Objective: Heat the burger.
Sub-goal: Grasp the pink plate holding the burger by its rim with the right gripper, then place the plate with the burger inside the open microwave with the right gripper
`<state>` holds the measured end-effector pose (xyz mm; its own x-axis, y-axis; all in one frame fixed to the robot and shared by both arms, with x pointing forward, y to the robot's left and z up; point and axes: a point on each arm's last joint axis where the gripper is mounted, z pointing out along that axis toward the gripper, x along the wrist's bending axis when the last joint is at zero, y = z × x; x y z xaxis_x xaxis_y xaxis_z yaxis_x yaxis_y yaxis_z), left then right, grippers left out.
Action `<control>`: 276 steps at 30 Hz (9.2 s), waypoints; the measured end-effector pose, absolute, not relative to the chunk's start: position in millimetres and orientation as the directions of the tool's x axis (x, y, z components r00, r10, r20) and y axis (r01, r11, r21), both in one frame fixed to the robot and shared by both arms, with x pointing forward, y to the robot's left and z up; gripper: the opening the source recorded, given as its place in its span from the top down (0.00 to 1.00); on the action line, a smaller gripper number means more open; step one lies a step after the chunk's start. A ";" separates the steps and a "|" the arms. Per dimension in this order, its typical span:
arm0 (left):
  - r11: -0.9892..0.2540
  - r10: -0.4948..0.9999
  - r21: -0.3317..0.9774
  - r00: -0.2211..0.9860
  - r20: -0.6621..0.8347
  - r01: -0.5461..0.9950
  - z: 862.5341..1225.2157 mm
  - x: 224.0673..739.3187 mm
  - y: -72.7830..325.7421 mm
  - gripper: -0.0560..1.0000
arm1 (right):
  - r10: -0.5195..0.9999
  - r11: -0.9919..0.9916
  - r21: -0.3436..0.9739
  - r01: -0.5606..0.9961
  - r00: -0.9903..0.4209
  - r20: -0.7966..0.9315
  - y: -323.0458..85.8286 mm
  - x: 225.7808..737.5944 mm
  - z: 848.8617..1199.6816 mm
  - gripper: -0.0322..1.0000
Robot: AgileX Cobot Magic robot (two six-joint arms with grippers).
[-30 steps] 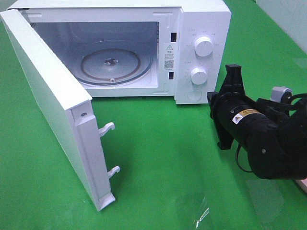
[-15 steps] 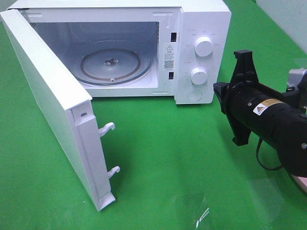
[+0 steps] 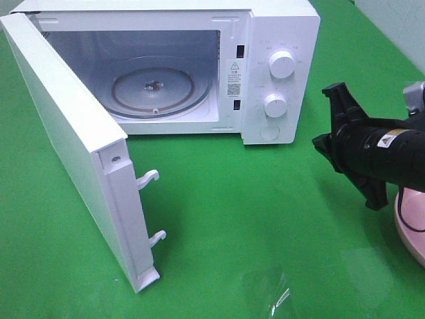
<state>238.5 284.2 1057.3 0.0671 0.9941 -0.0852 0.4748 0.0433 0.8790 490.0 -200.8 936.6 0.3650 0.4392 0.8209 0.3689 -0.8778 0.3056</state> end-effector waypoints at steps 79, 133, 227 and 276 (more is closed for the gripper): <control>0.043 0.994 0.879 0.067 -0.085 0.475 1057.3 238.5 284.2 0.02 | 0.995 0.066 0.128 0.990 -0.056 -0.080 -296.6 534.7 927.7 0.15; 0.043 0.994 0.879 0.067 -0.085 0.475 1057.3 238.5 284.2 0.02 | 0.998 -0.038 0.095 0.995 0.043 -0.043 -294.5 527.9 883.9 0.84; 0.043 0.994 0.879 0.067 -0.085 0.475 1057.3 238.5 284.2 0.02 | 0.622 0.696 0.044 0.717 -0.571 -0.535 -162.7 368.4 943.8 0.91; 0.043 0.994 0.879 0.067 -0.085 0.475 1057.3 238.5 284.2 0.02 | 0.080 0.997 0.037 0.074 -0.763 -0.642 -132.0 366.8 941.4 0.90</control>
<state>238.5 284.2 1057.3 0.0671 0.9941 -0.0852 0.4748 0.0433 0.8790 366.8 -132.0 941.4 -0.7628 0.0803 -0.6417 0.0741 0.9966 0.0366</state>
